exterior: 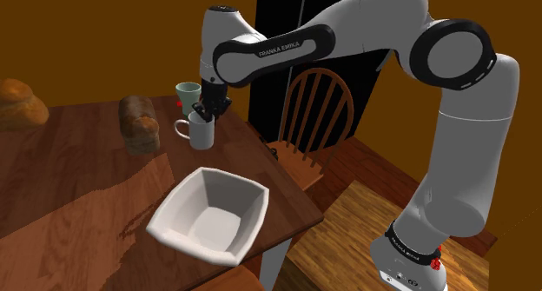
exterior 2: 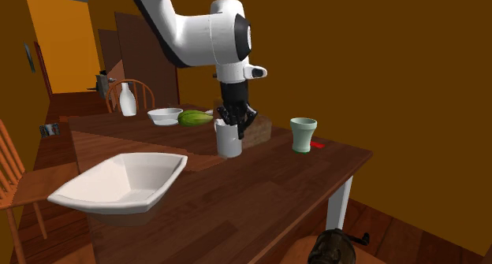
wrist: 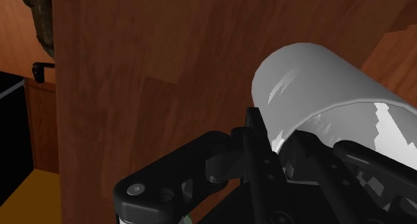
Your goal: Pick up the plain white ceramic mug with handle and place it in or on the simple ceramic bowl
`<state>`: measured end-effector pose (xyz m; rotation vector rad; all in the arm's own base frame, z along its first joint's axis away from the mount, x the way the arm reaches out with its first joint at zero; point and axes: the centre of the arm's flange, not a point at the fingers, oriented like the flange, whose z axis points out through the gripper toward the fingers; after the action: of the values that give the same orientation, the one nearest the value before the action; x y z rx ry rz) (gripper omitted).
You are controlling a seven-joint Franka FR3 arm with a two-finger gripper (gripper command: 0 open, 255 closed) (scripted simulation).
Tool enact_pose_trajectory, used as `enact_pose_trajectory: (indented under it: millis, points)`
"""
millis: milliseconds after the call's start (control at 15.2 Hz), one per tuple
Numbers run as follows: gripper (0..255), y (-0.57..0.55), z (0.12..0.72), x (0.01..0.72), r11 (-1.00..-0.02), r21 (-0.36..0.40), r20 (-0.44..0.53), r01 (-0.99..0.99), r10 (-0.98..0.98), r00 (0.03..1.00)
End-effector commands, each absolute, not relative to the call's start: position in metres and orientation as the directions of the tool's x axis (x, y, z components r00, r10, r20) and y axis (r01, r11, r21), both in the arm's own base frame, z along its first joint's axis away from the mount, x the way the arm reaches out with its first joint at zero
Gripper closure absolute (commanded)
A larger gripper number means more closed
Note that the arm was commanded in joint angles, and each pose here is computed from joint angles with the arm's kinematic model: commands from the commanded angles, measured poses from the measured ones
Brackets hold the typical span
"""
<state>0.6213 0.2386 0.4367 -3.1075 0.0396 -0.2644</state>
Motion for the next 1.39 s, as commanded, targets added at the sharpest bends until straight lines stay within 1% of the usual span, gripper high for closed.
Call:
enact_pose_trajectory:
  millis: [0,990,1320]
  points:
    - [255,0.239,0.447,0.62,-0.999,-0.025,0.168,-0.023,-0.027,0.985]
    - [255,0.239,0.524,0.62,-0.999,-0.025,0.168,-0.023,-0.027,0.985]
    - [255,0.272,0.53,0.564,-0.999,-0.025,0.168,-0.023,-0.027,0.985]
